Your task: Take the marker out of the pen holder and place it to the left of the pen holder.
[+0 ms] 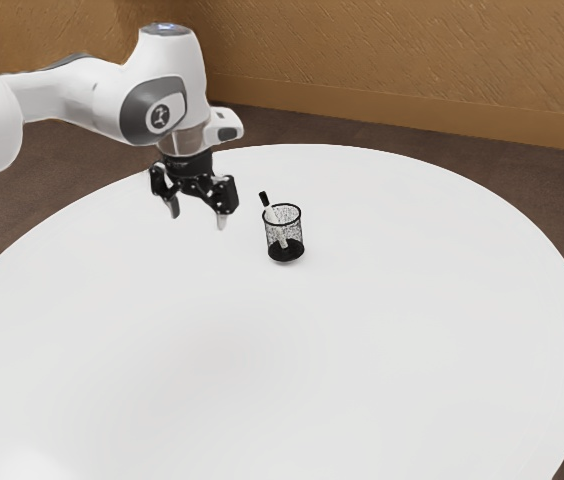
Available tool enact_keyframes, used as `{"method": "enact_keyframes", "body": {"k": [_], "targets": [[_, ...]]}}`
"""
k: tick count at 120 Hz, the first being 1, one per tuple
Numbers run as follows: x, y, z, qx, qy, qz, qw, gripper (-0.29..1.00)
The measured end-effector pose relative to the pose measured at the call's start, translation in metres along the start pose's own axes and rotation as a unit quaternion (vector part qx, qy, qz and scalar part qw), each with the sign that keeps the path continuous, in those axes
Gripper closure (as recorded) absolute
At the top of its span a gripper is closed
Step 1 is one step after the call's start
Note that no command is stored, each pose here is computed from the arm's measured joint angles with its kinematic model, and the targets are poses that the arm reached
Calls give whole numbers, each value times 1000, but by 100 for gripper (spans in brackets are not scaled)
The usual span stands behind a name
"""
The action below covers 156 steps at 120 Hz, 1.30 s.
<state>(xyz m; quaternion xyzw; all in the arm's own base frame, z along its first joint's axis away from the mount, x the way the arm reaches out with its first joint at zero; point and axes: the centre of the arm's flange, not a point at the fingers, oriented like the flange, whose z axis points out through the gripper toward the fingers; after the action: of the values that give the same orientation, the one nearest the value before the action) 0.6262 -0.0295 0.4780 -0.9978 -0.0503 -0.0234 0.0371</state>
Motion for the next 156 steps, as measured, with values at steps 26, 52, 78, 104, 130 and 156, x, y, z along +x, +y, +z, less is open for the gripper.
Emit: {"method": "enact_keyframes", "body": {"k": [26,52,78,104,130,156], "targets": [[29,4,16,-67,58,-78,993,0],[94,-5,72,-110,84,-133,981,0],[123,-18,97,-143,74,-152,975,0],[146,-42,101,-168,14,-139,976,0],[165,-36,109,-166,-11,-83,983,0],[180,-22,125,-94,59,-35,993,0]]}}
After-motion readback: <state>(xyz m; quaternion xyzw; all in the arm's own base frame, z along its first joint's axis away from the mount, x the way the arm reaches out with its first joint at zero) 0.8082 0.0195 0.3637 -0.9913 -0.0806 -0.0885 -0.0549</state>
